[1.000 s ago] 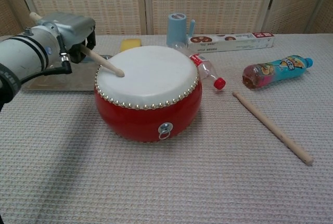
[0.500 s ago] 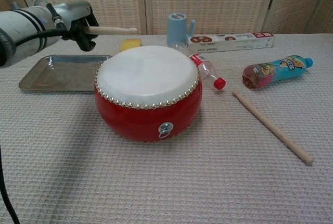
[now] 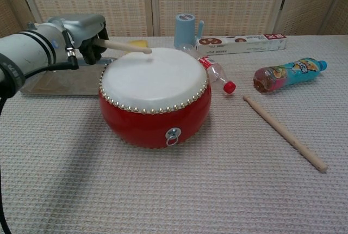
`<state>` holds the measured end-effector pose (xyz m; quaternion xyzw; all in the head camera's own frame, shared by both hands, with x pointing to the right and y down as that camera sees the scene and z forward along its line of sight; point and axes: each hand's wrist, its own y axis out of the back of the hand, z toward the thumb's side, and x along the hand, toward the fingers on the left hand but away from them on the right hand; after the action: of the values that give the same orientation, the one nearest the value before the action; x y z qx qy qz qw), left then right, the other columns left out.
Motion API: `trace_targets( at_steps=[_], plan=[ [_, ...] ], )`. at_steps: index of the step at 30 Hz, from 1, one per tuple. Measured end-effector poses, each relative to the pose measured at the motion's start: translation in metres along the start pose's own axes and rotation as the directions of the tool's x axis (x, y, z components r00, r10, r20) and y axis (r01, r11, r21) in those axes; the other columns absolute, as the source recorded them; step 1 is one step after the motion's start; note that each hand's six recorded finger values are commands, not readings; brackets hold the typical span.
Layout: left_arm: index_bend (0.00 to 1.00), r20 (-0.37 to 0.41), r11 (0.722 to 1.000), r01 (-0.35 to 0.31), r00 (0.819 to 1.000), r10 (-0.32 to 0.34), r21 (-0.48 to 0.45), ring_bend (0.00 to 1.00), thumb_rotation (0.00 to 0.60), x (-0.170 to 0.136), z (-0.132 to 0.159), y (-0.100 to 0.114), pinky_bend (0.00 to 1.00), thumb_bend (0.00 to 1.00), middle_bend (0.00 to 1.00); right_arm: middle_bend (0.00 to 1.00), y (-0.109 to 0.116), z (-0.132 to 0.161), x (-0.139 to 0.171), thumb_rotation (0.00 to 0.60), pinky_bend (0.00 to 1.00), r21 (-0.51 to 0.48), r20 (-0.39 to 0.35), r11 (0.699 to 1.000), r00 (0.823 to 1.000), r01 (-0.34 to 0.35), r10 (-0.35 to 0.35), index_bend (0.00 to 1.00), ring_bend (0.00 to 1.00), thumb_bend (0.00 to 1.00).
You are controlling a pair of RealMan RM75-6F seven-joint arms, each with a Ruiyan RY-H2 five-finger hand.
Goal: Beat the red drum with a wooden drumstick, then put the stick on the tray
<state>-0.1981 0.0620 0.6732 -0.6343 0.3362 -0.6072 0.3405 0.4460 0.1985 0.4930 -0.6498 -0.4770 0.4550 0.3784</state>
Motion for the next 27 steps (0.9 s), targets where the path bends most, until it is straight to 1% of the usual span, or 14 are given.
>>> trace_targets(
  at_steps=[3, 5, 6, 8, 11, 13, 16, 18, 20, 23, 25, 27],
  plan=[
    [0.91, 0.006, 0.993, -0.018, 1.0, 0.019, -0.12, 0.98, 0.6, -0.002, -0.001, 0.014, 1.0, 0.83, 1.0, 0.09, -0.001, 0.0, 0.0, 0.6, 0.07, 0.0, 0.0, 1.0, 1.0, -0.002, 0.002, 0.05, 0.05, 0.11],
    [0.91, 0.02, 0.989, -0.029, 0.999, 0.032, -0.144, 0.98, 0.6, -0.003, 0.0, 0.02, 1.0, 0.83, 1.0, 0.09, -0.001, 0.0, 0.0, 0.6, 0.07, -0.001, -0.001, 1.0, 1.0, -0.003, 0.003, 0.05, 0.05, 0.11],
    [0.91, 0.03, 0.99, -0.035, 0.999, 0.04, -0.135, 0.98, 0.6, -0.004, 0.001, 0.021, 1.0, 0.83, 1.0, 0.09, -0.002, 0.0, 0.0, 0.6, 0.07, -0.002, -0.001, 1.0, 1.0, -0.004, 0.004, 0.05, 0.05, 0.11],
    [0.91, 0.047, 0.994, -0.038, 0.998, 0.043, -0.102, 0.98, 0.6, -0.005, 0.002, 0.019, 1.0, 0.83, 1.0, 0.09, -0.003, 0.0, -0.001, 0.6, 0.07, -0.002, 0.0, 1.0, 1.0, -0.006, 0.006, 0.05, 0.05, 0.11],
    [0.91, 0.075, 0.999, -0.018, 0.997, 0.021, -0.043, 0.98, 0.6, -0.007, 0.003, 0.006, 1.0, 0.83, 1.0, 0.09, -0.003, 0.0, -0.001, 0.6, 0.07, 0.0, 0.002, 1.0, 1.0, -0.007, 0.007, 0.05, 0.05, 0.11],
    [0.91, 0.104, 0.999, -0.016, 0.995, 0.012, 0.035, 0.98, 0.6, -0.008, 0.005, -0.003, 1.0, 0.83, 1.0, 0.09, -0.003, 0.0, -0.001, 0.6, 0.07, 0.002, 0.003, 1.0, 1.0, -0.008, 0.008, 0.05, 0.05, 0.11],
    [0.91, 0.153, 0.985, -0.033, 0.988, 0.006, 0.171, 0.98, 0.6, -0.009, 0.008, -0.017, 1.0, 0.83, 1.0, 0.09, -0.003, -0.001, -0.001, 0.6, 0.07, 0.003, 0.006, 1.0, 1.0, -0.008, 0.008, 0.05, 0.05, 0.11],
    [0.91, 0.16, 0.977, -0.041, 0.987, 0.007, 0.21, 0.98, 0.6, -0.009, 0.007, -0.021, 1.0, 0.83, 1.0, 0.09, -0.002, -0.001, -0.001, 0.6, 0.07, 0.003, 0.007, 1.0, 1.0, -0.008, 0.008, 0.05, 0.05, 0.11],
    [0.91, 0.156, 0.983, -0.039, 0.988, 0.011, 0.178, 0.98, 0.6, -0.008, 0.007, -0.02, 1.0, 0.83, 1.0, 0.09, -0.002, -0.001, -0.001, 0.6, 0.07, 0.003, 0.008, 1.0, 1.0, -0.008, 0.008, 0.05, 0.05, 0.11],
    [0.91, 0.149, 0.996, -0.032, 0.989, 0.019, 0.085, 0.98, 0.6, -0.007, 0.009, -0.016, 1.0, 0.83, 1.0, 0.09, -0.002, -0.001, -0.001, 0.6, 0.07, 0.004, 0.009, 1.0, 1.0, -0.007, 0.007, 0.05, 0.05, 0.11],
    [0.91, 0.138, 0.999, -0.031, 0.99, 0.032, -0.008, 0.98, 0.6, -0.007, 0.009, -0.008, 1.0, 0.83, 1.0, 0.09, -0.003, 0.0, -0.001, 0.6, 0.07, 0.002, 0.006, 1.0, 1.0, -0.008, 0.008, 0.05, 0.05, 0.11],
    [0.91, 0.131, 0.992, -0.031, 0.99, 0.047, -0.122, 0.98, 0.6, -0.007, 0.01, 0.001, 1.0, 0.83, 1.0, 0.09, -0.005, 0.001, -0.002, 0.6, 0.07, 0.002, 0.003, 1.0, 1.0, -0.011, 0.011, 0.05, 0.05, 0.11]
  ],
)
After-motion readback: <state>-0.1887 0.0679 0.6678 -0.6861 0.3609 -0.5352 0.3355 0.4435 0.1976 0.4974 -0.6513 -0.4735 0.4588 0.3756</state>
